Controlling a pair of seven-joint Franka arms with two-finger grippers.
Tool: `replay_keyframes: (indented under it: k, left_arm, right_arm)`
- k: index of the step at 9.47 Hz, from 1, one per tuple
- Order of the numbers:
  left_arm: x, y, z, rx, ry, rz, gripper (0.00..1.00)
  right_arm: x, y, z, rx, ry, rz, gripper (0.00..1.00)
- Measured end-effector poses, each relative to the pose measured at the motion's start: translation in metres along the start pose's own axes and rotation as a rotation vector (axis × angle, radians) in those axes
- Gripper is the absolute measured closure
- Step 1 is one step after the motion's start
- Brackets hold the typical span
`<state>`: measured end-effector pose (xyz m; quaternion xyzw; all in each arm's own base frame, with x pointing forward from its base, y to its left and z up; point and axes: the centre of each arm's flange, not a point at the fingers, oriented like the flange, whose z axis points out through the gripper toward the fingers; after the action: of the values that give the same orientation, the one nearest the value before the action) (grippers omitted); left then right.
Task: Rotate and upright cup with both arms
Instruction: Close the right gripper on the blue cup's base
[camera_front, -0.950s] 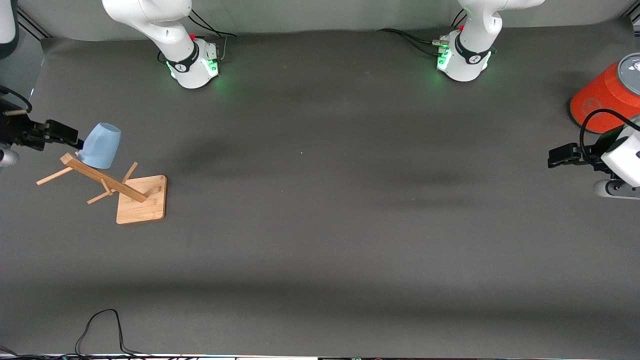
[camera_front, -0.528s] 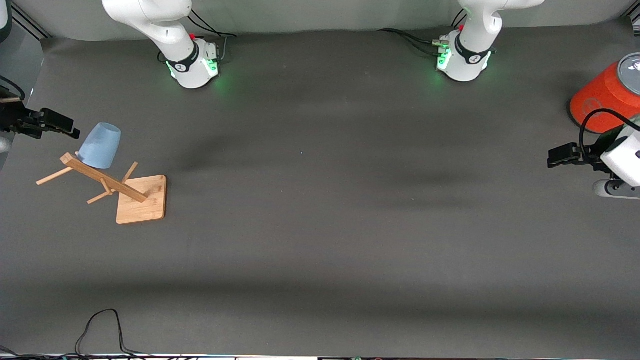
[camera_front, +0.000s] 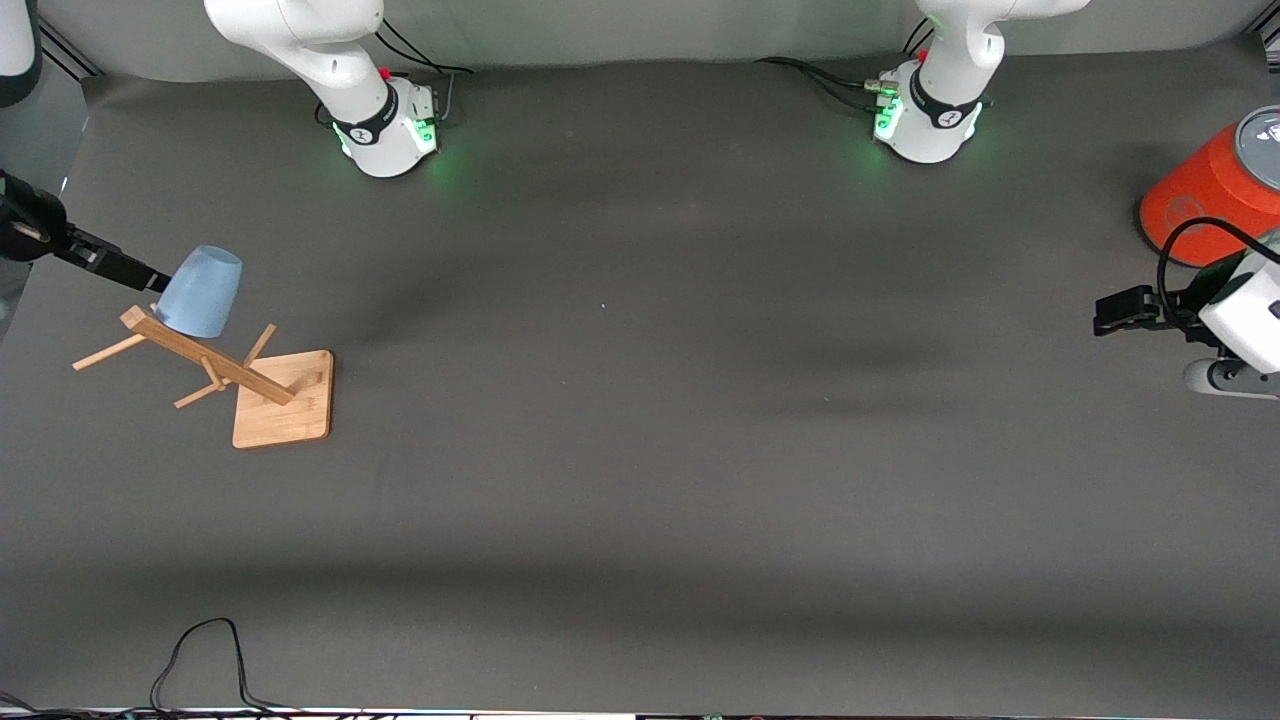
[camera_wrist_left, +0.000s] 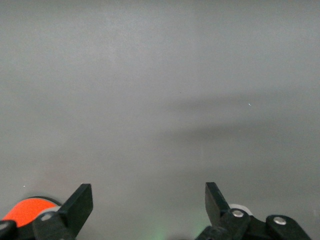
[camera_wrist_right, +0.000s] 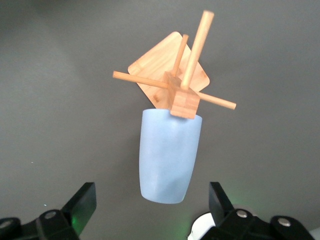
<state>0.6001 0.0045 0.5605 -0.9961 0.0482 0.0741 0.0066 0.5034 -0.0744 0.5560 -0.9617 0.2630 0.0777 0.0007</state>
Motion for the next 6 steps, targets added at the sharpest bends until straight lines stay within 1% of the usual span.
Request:
replay_keyframes:
  k: [3,6]
  left_arm:
    - [0.000,0.000,0.000,0.000,-0.001,0.000,0.00]
    - [0.000,0.000,0.000,0.000,-0.001,0.000,0.00]
  right_arm:
    - [0.005,0.007,0.045,0.005,-0.005,0.017,0.00]
    - [0.000,0.009,0.080,0.011,-0.002,0.016,0.00]
